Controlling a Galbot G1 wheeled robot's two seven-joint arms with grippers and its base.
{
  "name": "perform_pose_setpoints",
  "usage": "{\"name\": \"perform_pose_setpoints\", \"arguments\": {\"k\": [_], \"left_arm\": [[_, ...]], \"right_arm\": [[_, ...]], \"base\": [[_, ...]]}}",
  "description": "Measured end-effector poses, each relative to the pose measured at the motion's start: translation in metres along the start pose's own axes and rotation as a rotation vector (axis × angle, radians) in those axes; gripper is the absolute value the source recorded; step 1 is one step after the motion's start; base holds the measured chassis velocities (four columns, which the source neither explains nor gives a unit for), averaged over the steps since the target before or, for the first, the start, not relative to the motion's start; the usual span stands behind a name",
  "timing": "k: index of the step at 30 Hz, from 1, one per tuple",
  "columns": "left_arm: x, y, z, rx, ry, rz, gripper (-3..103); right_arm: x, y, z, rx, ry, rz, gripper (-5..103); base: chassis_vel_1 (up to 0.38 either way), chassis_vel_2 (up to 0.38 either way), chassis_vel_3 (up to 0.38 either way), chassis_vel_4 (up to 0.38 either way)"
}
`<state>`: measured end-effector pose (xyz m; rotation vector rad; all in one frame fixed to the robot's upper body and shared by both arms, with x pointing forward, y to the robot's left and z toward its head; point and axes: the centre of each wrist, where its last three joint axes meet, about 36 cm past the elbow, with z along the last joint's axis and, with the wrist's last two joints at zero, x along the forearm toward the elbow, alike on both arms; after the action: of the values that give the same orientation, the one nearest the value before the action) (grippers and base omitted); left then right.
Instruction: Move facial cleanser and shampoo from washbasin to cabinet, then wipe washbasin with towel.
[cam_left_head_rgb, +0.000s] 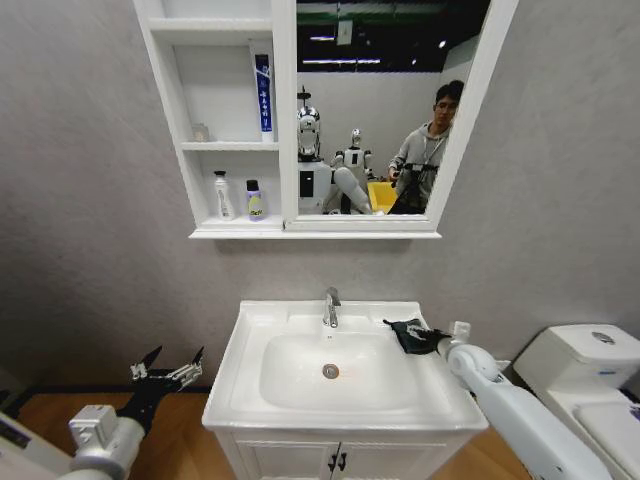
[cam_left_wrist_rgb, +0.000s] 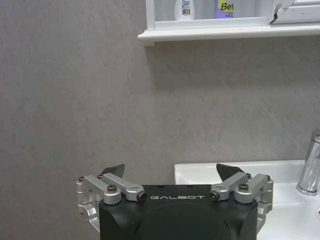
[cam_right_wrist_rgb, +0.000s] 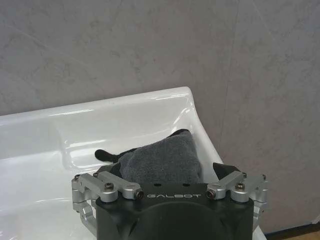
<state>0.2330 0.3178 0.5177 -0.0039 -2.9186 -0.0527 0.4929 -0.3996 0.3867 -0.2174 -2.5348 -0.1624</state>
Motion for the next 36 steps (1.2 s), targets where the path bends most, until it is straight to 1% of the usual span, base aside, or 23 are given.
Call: {"name": "perform_pose_setpoints", "arguments": {"k": [4,6,7,10,11,13,15,16,17,18,20,21,23,24,26,27,29,30,32,33,34,35,36], "left_arm": [[0.0,0.0,0.0,0.0,0.0,0.0,100],[0.0,0.0,0.0,0.0,0.0,0.0,100],[0.0,0.0,0.0,0.0,0.0,0.0,100],[0.0,0.0,0.0,0.0,0.0,0.0,100],[0.0,0.0,0.0,0.0,0.0,0.0,100],[0.0,0.0,0.0,0.0,0.0,0.0,100],[0.0,0.0,0.0,0.0,0.0,0.0,100],[0.0,0.0,0.0,0.0,0.0,0.0,100],[0.0,0.0,0.0,0.0,0.0,0.0,100],[0.0,0.0,0.0,0.0,0.0,0.0,100],[0.0,0.0,0.0,0.0,0.0,0.0,100],[0.0,0.0,0.0,0.0,0.0,0.0,100],[0.0,0.0,0.0,0.0,0.0,0.0,100],[0.0,0.0,0.0,0.0,0.0,0.0,100],[0.0,0.0,0.0,0.0,0.0,0.0,100],[0.0,0.0,0.0,0.0,0.0,0.0,100],[0.0,0.0,0.0,0.0,0.0,0.0,100],[0.0,0.0,0.0,0.0,0.0,0.0,100],[0.0,0.0,0.0,0.0,0.0,0.0,100],[0.0,0.0,0.0,0.0,0.0,0.0,100],[0.0,0.0,0.0,0.0,0.0,0.0,100],[0.0,0.0,0.0,0.0,0.0,0.0,100],[0.0,0.0,0.0,0.0,0.0,0.0,100]], "right_arm": [[-0.012,-0.003,0.004,-0.008,0.024,-0.018,101],[-0.015,-0.004,0.006,-0.006,0.029,-0.021,95],[-0.015,-0.004,0.006,-0.006,0.029,-0.021,95],[-0.019,-0.002,0.005,-0.001,0.031,-0.032,79],[-0.019,-0.002,0.005,-0.001,0.031,-0.032,79],[-0.02,-0.001,0.004,0.0,0.029,-0.033,73],[-0.02,0.0,0.003,0.008,0.029,-0.031,62],[-0.02,0.0,0.003,0.008,0.029,-0.031,62],[-0.02,-0.001,0.003,0.017,0.03,-0.03,57],[-0.02,-0.001,0.003,0.017,0.03,-0.03,57],[-0.019,-0.004,0.005,0.033,0.038,-0.027,46],[-0.019,-0.004,0.005,0.033,0.038,-0.027,46],[-0.018,-0.006,0.006,0.037,0.042,-0.024,35],[-0.018,-0.006,0.006,0.037,0.042,-0.024,35],[-0.016,-0.009,0.009,0.059,0.036,-0.029,24],[-0.016,-0.009,0.009,0.059,0.036,-0.029,24],[-0.015,-0.01,0.011,0.067,0.034,-0.029,14],[-0.015,-0.01,0.011,0.067,0.034,-0.029,14],[-0.012,-0.011,0.009,0.067,0.023,-0.031,3],[-0.012,-0.011,0.009,0.067,0.023,-0.031,3],[-0.009,-0.012,0.007,0.094,-0.012,-0.035,3],[-0.009,-0.012,0.007,0.094,-0.012,-0.035,3],[0.0,-0.013,0.001,0.171,-0.09,-0.053,3]], "base": [[0.0,0.0,0.0,0.0],[0.0,0.0,0.0,0.0],[0.0,0.0,0.0,0.0],[0.0,0.0,0.0,0.0],[0.0,0.0,0.0,0.0],[0.0,0.0,0.0,0.0],[0.0,0.0,0.0,0.0],[0.0,0.0,0.0,0.0],[0.0,0.0,0.0,0.0],[0.0,0.0,0.0,0.0],[0.0,0.0,0.0,0.0],[0.0,0.0,0.0,0.0],[0.0,0.0,0.0,0.0],[0.0,0.0,0.0,0.0],[0.0,0.0,0.0,0.0],[0.0,0.0,0.0,0.0],[0.0,0.0,0.0,0.0],[0.0,0.0,0.0,0.0],[0.0,0.0,0.0,0.0],[0.0,0.0,0.0,0.0],[0.0,0.0,0.0,0.0],[0.0,0.0,0.0,0.0],[0.0,0.0,0.0,0.0]]}}
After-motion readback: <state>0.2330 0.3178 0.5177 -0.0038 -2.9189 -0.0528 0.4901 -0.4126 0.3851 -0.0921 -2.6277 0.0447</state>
